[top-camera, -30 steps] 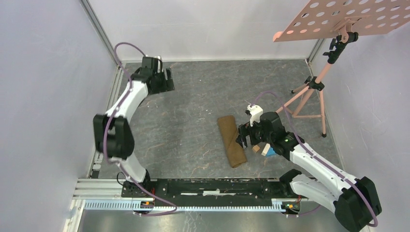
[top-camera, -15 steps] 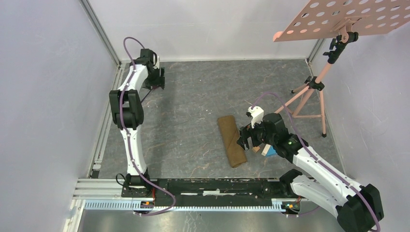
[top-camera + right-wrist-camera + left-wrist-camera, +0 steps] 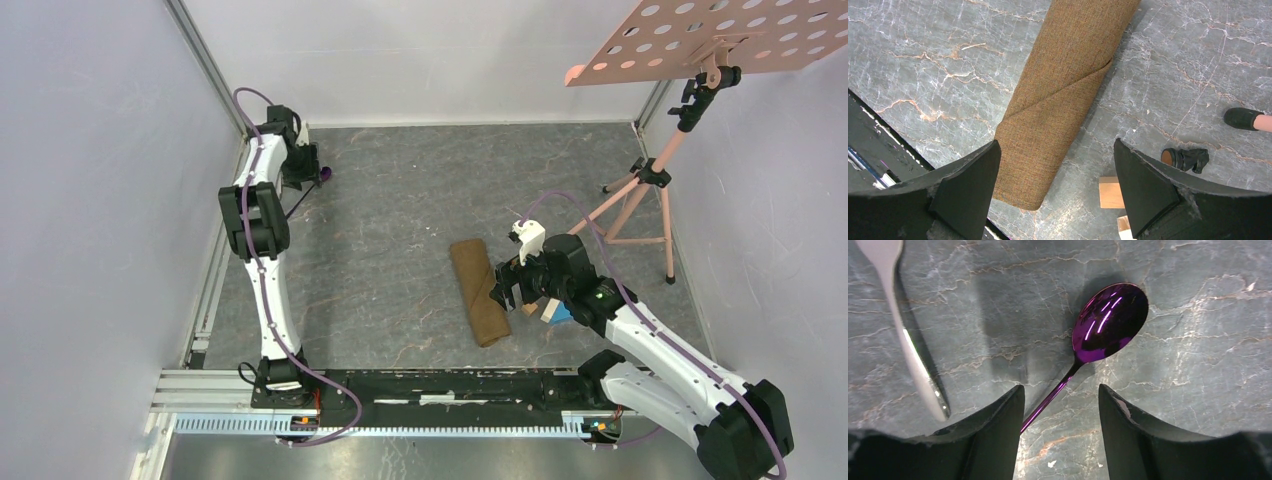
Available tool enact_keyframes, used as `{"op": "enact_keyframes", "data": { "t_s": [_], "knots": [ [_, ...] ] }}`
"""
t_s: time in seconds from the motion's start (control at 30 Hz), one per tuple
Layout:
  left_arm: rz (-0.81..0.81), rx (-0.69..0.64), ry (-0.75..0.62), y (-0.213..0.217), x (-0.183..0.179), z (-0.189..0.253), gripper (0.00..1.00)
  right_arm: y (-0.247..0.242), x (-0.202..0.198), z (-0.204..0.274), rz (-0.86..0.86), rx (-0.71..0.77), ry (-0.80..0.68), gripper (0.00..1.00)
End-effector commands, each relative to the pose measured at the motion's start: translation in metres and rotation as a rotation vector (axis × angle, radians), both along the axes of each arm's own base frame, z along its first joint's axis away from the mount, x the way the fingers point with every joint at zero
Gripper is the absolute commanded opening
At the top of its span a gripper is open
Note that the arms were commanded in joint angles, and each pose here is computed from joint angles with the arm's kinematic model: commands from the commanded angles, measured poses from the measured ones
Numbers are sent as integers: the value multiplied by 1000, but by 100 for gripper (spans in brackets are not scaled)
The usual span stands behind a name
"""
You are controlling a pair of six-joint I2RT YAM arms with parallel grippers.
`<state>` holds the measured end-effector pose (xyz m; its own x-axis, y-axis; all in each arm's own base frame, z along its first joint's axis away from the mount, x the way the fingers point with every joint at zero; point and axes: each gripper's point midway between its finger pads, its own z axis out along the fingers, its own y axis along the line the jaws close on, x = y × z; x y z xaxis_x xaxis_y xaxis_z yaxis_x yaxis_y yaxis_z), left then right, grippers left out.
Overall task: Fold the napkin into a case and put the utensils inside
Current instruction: Pick up the spoon from the corner of the board, then insert the spoon into the folded napkin.
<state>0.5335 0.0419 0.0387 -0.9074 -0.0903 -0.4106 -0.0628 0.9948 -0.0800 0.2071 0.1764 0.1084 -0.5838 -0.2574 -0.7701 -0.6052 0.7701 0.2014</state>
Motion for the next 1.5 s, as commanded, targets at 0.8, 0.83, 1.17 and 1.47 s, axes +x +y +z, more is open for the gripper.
{"op": "enact_keyframes", "data": {
  "t_s": [0.8, 0.83, 1.17, 1.47],
  "knots": [
    [-88, -15, 26, -10, 4, -16, 34, 3, 7, 15, -8, 25, -39, 89],
    [-94, -15, 30, -12, 3, -18, 32, 3, 7, 15, -8, 24, -40, 89],
    [33, 24, -60, -55, -7, 52, 2, -9, 18, -12, -141, 14, 45, 85],
    [378, -168, -262, -191, -114, 152, 2, -10, -4, -43, -81, 19, 151, 77]
  ]
}}
